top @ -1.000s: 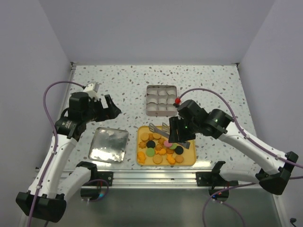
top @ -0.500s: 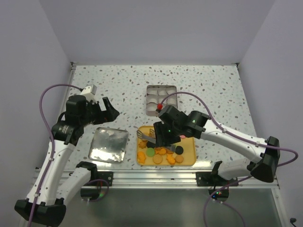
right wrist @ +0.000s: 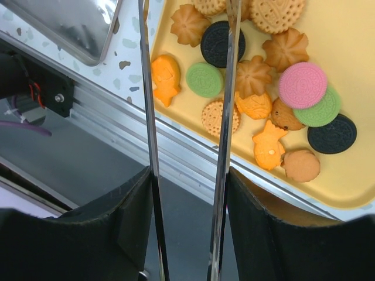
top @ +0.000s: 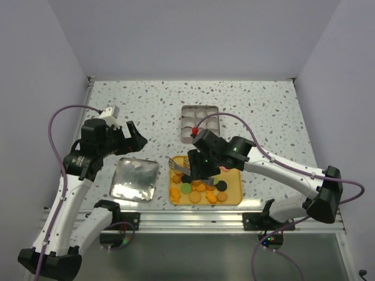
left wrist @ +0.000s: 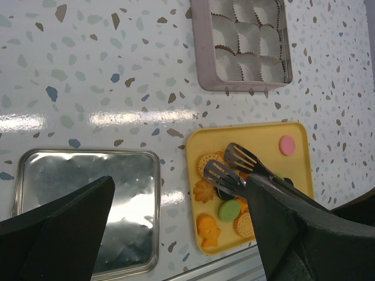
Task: Pack the cookies
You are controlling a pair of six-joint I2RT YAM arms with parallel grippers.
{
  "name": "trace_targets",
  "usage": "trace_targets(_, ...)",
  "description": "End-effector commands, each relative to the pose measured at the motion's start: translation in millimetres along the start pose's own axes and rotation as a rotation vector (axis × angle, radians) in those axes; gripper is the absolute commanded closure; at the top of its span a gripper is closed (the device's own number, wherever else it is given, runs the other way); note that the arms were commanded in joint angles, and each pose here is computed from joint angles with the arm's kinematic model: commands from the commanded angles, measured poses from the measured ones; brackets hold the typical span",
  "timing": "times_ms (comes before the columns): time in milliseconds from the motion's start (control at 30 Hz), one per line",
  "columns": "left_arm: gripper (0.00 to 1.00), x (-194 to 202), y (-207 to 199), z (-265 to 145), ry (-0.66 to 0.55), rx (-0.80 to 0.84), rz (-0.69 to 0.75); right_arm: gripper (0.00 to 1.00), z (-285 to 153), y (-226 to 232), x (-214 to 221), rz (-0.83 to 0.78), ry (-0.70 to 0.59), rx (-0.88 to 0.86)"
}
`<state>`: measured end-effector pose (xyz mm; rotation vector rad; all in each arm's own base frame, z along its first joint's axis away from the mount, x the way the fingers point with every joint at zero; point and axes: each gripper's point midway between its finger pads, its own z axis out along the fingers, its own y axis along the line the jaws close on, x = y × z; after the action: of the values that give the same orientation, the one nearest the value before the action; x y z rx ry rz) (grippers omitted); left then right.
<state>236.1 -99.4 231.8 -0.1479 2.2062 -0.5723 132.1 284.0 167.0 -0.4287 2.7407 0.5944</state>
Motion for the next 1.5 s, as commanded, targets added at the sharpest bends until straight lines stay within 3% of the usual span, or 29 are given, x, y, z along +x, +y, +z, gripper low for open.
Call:
trace_targets(0,0.0,-10.9,-7.4,-8.1,-0.038,0.018,0.024,0.47,-6.5,6.1,-18.1,0.004,-0.068,0.007)
trace_targets(900,0.0,-8.9,-4.3,-6.0,-0.038,0.011,0.037,0.49,16.9,12.3,-0.2,0.018,0.028,-0.028)
trace_targets(1467,0.0,-7.8,-4.7,-3.2,-0.03,0.015,0.037,0.57,28.4,2.3,27.8,0.069,0.098,-0.03)
